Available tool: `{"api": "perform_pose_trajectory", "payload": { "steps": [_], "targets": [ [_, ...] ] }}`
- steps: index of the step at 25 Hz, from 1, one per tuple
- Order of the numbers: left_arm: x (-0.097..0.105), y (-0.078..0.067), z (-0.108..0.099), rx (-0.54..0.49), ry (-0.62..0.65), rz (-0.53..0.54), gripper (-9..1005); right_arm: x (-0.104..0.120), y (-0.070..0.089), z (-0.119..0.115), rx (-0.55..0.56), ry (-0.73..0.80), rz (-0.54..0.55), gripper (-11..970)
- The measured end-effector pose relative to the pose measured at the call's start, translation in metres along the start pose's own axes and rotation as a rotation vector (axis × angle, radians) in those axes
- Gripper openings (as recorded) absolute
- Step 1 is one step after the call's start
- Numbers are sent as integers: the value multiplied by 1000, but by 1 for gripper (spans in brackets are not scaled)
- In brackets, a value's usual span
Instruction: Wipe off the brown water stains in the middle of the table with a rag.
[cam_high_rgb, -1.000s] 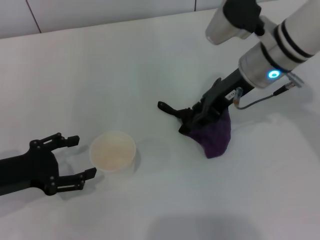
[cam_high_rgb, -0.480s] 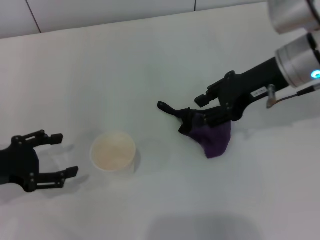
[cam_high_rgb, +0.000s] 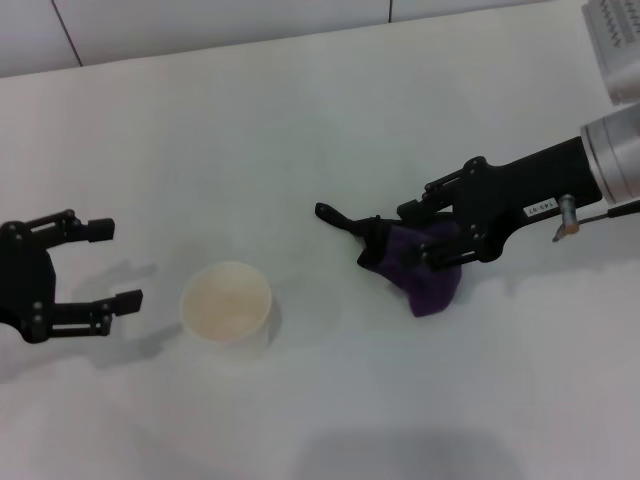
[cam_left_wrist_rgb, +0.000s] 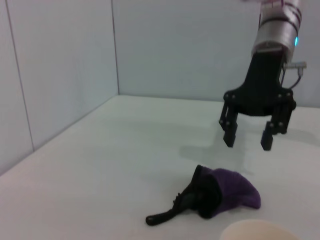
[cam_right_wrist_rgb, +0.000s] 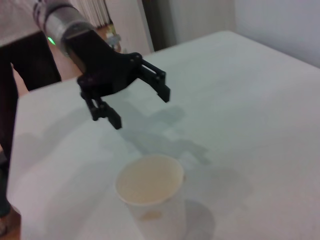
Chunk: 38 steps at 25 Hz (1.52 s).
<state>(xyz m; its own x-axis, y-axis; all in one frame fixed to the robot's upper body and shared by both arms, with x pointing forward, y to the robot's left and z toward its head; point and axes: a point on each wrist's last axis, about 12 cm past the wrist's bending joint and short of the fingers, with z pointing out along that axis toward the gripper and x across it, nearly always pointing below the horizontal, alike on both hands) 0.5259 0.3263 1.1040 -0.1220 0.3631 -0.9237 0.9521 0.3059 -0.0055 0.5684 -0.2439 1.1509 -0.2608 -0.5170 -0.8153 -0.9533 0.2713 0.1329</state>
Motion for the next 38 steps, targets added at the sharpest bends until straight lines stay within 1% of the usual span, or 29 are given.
{"api": "perform_pose_trajectory", "payload": {
  "steps": [4,9,20,27,38],
  "targets": [
    [-5,4,-1,6,-1,3,888,2,3,3,-29,-50,-12,534],
    [-11,8,2,17,-2,1,888,6,4,8,-48,-98,-35,533],
    [-21,11,18,57,-7,8,889,6,4,8,-62,-107,-52,531],
    [-21,10,21,76,11,-4,888,5,4,5,-66,-101,-60,530],
    [-18,10,19,65,14,-14,888,9,1,-10,-53,-76,-61,529]
  ]
}}
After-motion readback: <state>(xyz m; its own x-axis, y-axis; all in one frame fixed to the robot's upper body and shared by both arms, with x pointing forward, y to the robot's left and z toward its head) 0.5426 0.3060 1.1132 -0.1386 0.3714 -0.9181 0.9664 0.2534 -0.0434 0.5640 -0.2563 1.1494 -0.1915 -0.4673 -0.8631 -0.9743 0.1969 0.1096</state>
